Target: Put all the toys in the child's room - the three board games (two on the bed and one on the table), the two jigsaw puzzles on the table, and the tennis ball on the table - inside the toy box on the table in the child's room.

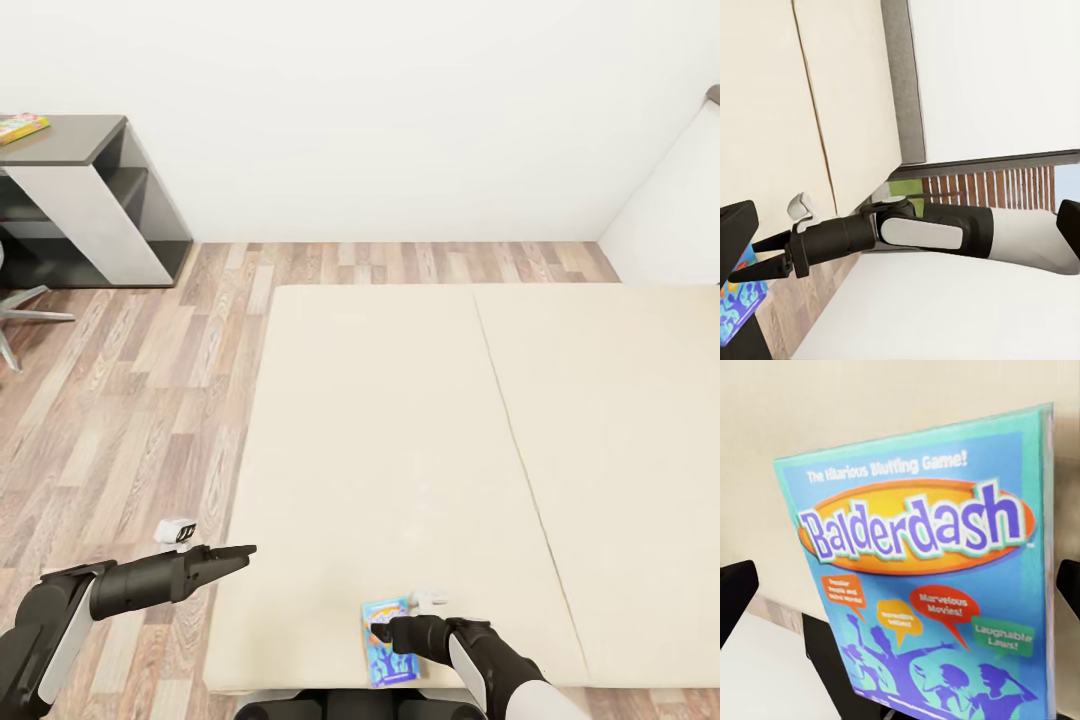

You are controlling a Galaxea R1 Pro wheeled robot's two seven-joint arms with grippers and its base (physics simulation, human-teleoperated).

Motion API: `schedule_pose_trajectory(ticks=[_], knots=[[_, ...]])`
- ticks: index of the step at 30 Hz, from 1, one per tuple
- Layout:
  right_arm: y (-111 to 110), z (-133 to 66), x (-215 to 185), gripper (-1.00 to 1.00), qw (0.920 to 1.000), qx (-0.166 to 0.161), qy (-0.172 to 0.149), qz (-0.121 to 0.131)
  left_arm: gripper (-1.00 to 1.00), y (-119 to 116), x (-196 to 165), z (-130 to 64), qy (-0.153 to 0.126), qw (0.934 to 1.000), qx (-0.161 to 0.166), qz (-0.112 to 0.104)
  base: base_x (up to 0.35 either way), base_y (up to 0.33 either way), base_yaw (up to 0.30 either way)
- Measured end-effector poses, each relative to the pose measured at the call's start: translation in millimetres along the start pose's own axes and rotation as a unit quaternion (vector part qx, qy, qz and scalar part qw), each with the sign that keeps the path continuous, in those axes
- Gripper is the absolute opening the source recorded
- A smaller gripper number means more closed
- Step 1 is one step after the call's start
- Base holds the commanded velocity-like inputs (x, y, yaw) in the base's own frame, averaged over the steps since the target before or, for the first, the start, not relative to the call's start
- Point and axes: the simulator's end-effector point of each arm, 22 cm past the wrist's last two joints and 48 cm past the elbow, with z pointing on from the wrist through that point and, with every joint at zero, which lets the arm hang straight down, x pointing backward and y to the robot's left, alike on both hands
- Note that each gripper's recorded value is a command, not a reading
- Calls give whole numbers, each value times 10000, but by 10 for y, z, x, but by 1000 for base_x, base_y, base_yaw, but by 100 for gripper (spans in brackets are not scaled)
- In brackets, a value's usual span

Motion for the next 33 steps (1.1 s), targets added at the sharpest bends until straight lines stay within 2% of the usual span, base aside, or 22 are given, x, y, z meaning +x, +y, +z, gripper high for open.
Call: schedule_pose_trajectory(ticks=[18,33], knots=[[-32,3,118,100,9997,62,203,87,100,0,-3,-8,-1,10000,-1,3,0,5,0],[-42,-2,116,100,9998,56,198,85,100,0,-3,-8,-2,10000,-1,2,0,0,0]])
